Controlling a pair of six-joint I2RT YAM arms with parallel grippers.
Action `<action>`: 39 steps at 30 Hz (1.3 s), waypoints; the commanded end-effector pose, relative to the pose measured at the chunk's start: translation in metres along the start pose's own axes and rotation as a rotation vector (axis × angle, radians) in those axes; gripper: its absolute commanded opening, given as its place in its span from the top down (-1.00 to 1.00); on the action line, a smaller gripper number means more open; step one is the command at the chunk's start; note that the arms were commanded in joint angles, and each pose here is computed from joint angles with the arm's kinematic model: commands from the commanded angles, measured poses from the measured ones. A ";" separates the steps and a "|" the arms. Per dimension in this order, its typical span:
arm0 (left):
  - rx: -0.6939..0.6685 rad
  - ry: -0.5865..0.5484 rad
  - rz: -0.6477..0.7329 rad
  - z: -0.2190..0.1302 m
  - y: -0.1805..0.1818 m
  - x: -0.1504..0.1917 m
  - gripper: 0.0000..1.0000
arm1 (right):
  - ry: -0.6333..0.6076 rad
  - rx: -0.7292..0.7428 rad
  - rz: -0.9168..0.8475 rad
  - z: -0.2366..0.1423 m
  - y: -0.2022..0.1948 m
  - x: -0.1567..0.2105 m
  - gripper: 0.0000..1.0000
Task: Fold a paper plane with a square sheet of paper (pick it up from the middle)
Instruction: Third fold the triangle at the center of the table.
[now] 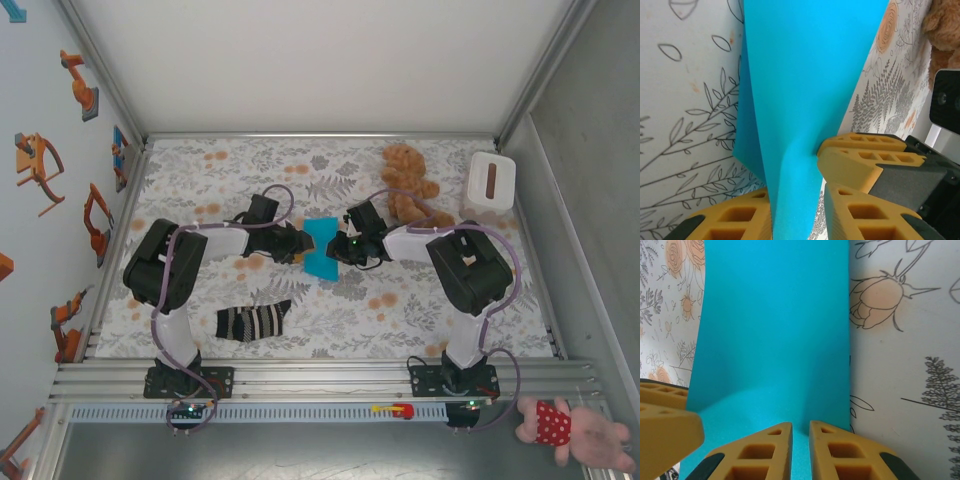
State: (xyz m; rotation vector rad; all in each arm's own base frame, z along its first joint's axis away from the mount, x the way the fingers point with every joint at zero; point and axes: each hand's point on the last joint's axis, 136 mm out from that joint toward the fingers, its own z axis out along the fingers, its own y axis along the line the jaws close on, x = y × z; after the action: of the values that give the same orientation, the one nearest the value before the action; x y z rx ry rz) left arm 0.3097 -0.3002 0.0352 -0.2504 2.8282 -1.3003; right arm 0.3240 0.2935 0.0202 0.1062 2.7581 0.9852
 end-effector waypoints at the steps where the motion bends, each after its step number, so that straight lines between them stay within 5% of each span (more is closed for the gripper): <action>1: 0.008 0.020 0.004 0.001 -0.002 -0.003 0.45 | 0.028 0.053 0.029 0.007 -0.022 0.010 0.66; 11: -0.014 0.023 -0.009 -0.002 0.002 -0.006 0.76 | -0.006 0.042 -0.008 -0.001 -0.014 0.003 0.61; 18: -0.013 0.011 -0.046 -0.005 -0.002 -0.007 0.88 | -0.121 0.017 -0.232 -0.043 0.019 -0.018 0.24; 25: -0.014 0.012 -0.107 -0.004 -0.007 -0.009 0.89 | -0.201 0.119 -0.505 -0.068 0.029 -0.002 -0.01; 39: -0.033 0.004 -0.112 -0.006 -0.008 -0.012 0.88 | -0.157 0.303 -0.869 -0.027 0.046 0.050 -0.23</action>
State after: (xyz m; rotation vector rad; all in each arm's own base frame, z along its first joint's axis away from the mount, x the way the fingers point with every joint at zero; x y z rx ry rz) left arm 0.3211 -0.2980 0.0426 -0.3924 2.8655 -1.2804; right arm 0.2615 0.3220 0.0665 -0.8015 2.3897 0.4328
